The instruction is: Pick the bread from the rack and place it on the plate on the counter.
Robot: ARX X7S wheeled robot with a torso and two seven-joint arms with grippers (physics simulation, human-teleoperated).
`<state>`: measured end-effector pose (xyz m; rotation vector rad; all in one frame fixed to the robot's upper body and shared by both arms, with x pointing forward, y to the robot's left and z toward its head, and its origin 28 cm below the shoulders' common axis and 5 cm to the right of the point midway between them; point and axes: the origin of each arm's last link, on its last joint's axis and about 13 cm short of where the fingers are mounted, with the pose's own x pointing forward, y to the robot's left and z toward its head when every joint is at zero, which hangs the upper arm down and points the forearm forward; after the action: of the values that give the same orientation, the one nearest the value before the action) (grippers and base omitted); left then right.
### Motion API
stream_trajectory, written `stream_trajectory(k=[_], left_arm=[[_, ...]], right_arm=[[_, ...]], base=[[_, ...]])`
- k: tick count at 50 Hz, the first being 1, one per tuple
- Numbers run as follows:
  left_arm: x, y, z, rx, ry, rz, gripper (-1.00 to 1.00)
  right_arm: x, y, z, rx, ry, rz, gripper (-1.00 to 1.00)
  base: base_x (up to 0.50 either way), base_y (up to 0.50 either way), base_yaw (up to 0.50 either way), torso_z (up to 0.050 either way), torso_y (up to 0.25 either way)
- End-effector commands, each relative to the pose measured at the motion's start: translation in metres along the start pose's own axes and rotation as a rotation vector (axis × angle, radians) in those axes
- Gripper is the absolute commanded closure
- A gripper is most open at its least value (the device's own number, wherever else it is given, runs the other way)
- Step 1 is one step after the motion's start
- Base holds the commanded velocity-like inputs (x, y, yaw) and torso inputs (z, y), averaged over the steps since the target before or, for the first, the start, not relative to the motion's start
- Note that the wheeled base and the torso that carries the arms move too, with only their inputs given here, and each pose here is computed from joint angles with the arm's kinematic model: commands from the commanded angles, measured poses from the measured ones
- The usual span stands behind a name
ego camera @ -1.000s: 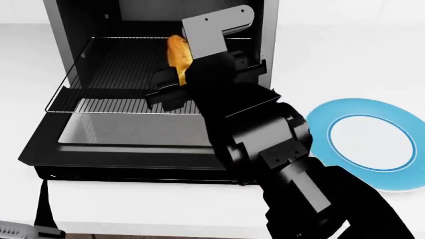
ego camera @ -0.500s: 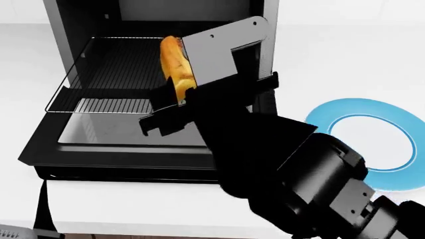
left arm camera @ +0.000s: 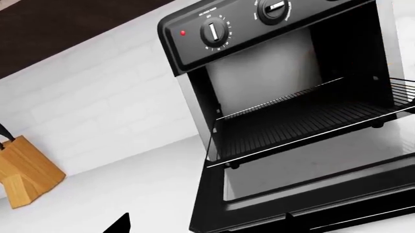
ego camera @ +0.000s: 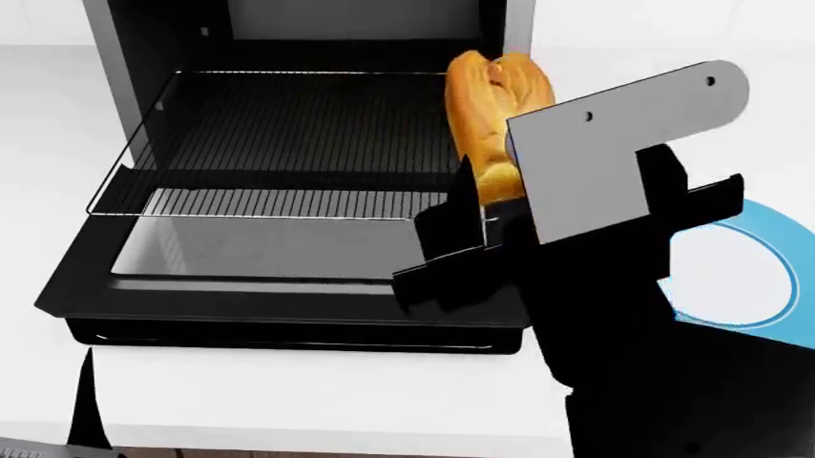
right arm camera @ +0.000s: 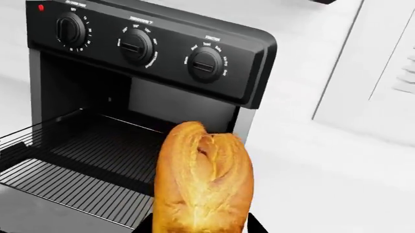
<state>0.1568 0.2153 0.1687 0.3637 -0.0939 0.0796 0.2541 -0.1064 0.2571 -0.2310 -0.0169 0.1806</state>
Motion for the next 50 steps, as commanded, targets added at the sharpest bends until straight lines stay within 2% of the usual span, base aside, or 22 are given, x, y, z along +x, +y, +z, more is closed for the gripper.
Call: stream_trajectory(k=[1, 9, 11, 20, 30, 50], left_arm=[[-0.001, 0.001, 0.001, -0.015, -0.013, -0.006, -1.00], [0.000, 0.001, 0.003, -0.011, -0.016, -0.008, -1.00], [0.001, 0.001, 0.003, -0.013, -0.016, -0.009, -1.00], [0.000, 0.001, 0.002, -0.009, -0.014, -0.003, -1.00], [0.000, 0.000, 0.003, -0.011, -0.015, -0.010, -1.00], [0.002, 0.000, 0.006, -0.005, -0.017, -0.011, -1.00]], right_arm=[[-0.020, -0.034, 0.008, -0.043, -0.037, -0.150, 1.00], [-0.028, -0.050, 0.013, -0.050, -0.007, -0.235, 1.00], [-0.028, -0.055, 0.015, -0.022, 0.008, -0.253, 1.00], [-0.009, -0.073, 0.009, -0.011, 0.088, -0.316, 1.00], [-0.009, -0.088, 0.001, 0.007, 0.150, -0.367, 1.00], [0.014, -0.097, -0.023, 0.014, 0.274, -0.378, 1.00]], base=[[0.00, 0.00, 0.00, 0.000, 0.000], [0.00, 0.00, 0.00, 0.000, 0.000], [0.00, 0.00, 0.00, 0.000, 0.000], [0.00, 0.00, 0.00, 0.000, 0.000], [0.00, 0.00, 0.00, 0.000, 0.000], [0.00, 0.00, 0.00, 0.000, 0.000]])
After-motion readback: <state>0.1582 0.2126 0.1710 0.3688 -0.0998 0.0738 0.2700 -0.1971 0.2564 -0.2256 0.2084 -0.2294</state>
